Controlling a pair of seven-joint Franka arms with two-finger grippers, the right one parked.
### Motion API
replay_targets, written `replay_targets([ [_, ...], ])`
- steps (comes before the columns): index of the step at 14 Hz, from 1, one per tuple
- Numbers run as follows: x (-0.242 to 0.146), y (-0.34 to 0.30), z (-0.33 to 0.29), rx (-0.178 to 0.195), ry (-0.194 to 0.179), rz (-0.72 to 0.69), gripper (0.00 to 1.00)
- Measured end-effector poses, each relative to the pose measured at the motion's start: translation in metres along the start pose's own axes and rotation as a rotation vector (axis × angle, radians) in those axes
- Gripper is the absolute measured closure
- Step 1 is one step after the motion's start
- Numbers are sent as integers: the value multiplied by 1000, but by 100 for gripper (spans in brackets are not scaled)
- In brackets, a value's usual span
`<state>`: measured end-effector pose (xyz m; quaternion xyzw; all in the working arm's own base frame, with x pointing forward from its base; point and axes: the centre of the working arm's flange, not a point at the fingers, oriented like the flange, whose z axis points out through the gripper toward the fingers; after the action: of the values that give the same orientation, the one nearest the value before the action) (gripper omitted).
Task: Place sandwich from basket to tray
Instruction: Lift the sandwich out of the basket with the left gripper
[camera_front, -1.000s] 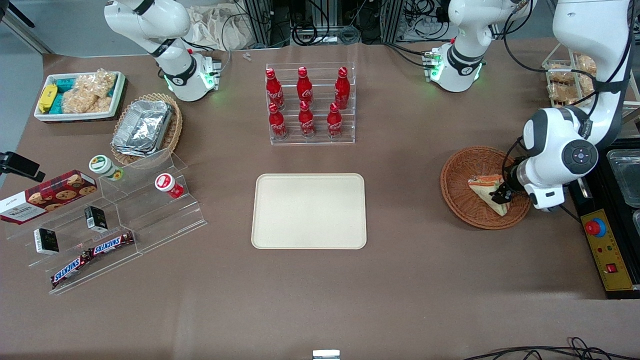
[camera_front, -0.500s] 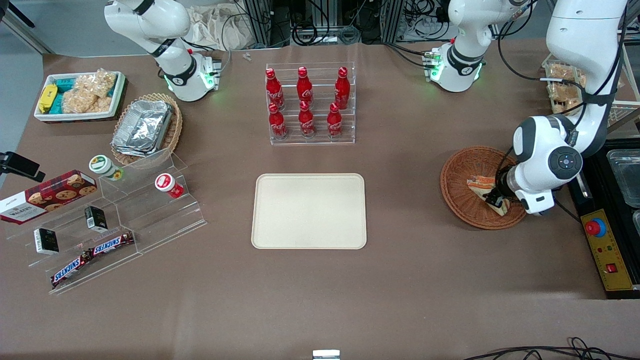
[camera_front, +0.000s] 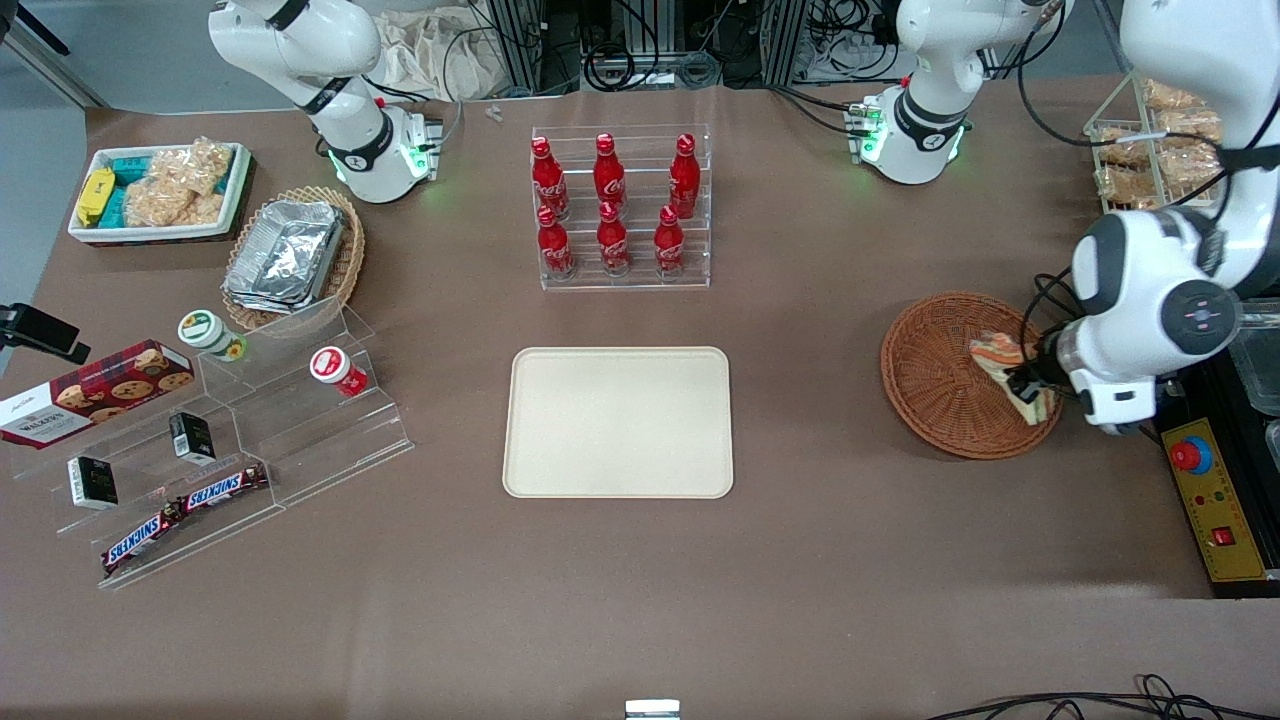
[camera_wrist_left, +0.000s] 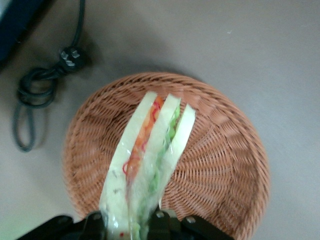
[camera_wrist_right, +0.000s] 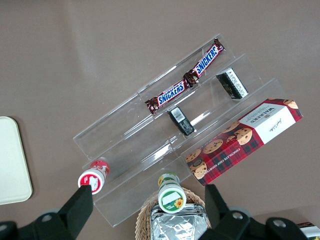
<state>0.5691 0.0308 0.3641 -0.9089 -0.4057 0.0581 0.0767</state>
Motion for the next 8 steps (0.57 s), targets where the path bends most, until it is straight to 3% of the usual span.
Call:
replay_targets([
  [3, 4, 7, -122, -96, -17, 94, 80],
  [7, -45, 53, -242, -238, 76, 451, 80],
  [8, -64, 75, -249, -262, 78, 518, 80],
])
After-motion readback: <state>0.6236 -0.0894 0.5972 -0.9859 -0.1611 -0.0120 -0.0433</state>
